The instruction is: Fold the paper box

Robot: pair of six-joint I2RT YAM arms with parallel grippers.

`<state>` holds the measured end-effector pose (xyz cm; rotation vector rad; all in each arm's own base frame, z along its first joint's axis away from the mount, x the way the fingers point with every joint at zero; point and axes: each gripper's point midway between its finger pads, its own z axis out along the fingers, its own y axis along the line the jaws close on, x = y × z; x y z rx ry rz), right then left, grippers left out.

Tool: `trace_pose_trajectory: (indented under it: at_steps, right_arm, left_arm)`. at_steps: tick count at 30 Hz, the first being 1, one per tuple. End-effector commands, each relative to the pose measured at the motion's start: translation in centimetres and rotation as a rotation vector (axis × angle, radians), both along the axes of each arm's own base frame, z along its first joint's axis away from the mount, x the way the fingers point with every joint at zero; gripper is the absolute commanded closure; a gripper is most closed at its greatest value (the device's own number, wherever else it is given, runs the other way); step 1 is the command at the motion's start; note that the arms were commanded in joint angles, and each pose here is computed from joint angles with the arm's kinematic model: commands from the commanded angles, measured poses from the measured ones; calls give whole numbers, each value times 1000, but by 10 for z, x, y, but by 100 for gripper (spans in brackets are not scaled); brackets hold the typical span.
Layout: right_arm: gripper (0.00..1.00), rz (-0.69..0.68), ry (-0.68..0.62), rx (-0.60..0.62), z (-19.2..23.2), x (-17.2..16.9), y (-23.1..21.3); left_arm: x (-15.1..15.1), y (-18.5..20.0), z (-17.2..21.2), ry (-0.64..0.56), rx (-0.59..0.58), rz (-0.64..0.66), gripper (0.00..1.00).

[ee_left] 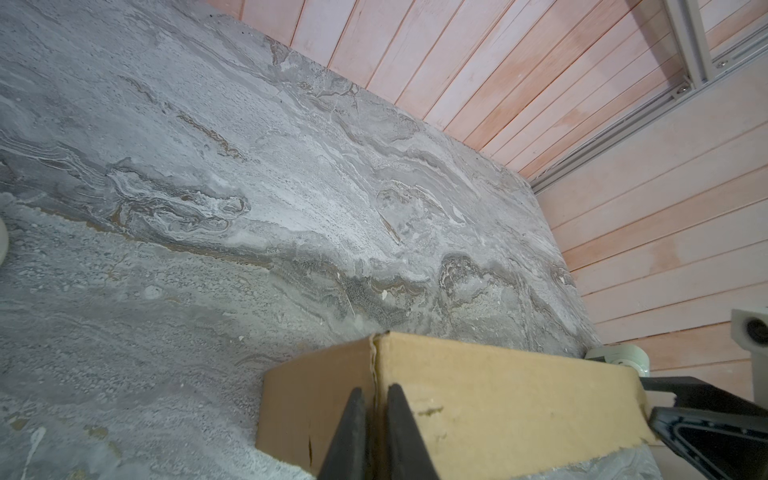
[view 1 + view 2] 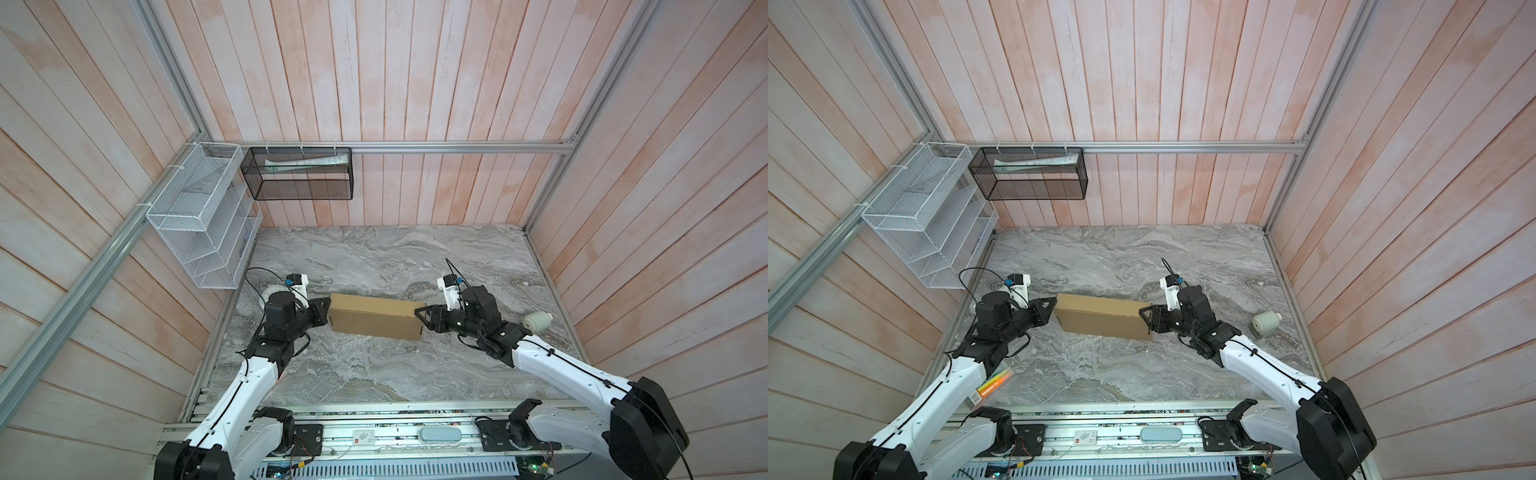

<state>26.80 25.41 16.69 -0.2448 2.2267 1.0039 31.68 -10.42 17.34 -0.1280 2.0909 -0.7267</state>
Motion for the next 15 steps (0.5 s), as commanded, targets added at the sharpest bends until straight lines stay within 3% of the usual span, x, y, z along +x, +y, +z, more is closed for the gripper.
trace_pose_trajectory:
  at_steps: [1, 6, 11, 15]
  right_arm:
    - [48, 67, -7, 19, 6, -7, 14]
    - [48, 63, 6, 10, -1, -9, 12]
    - [58, 43, 16, -8, -11, -10, 7]
    - [61, 33, 25, -12, -16, -11, 5]
  left_arm:
    - [-13, -2, -29, 105, 3, -19, 87]
    - [-13, -2, -29, 106, 1, -20, 87]
    - [-14, -2, -31, 110, 1, -21, 87]
    - [-15, -2, -33, 116, 0, -19, 87]
